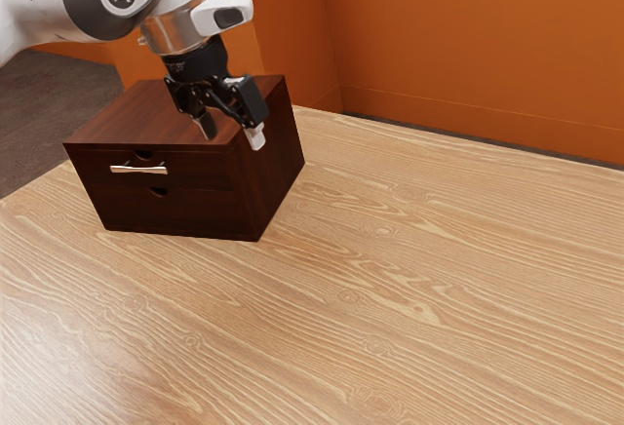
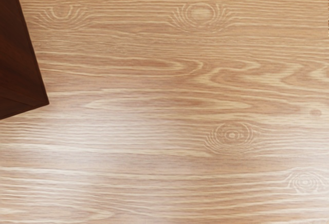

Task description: Pull the drawer handle with one arm to open the drawer

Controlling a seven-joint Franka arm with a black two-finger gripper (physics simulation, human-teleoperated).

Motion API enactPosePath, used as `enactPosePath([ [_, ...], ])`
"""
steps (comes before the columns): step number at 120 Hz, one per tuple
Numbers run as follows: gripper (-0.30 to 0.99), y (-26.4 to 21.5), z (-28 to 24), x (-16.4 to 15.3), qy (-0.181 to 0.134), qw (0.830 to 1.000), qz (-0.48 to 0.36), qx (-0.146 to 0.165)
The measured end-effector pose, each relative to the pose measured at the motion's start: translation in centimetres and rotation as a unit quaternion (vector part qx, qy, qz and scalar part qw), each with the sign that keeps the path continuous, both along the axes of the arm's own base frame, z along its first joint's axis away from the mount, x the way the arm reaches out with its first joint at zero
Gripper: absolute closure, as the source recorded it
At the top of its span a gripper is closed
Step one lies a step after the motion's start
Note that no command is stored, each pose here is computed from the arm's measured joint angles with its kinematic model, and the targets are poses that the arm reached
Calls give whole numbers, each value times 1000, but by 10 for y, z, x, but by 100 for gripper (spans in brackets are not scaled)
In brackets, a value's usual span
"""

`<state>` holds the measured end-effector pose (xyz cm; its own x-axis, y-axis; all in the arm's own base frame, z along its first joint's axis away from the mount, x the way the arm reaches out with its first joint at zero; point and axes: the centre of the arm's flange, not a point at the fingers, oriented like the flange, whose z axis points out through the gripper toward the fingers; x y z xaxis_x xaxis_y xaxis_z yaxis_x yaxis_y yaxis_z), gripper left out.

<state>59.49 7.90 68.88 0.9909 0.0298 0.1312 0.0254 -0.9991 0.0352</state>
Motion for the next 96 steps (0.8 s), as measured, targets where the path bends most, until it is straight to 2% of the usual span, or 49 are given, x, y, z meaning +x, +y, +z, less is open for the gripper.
enactPosePath([
  [96, 0, 0, -1, 0, 1, 1000, -14, 2],
])
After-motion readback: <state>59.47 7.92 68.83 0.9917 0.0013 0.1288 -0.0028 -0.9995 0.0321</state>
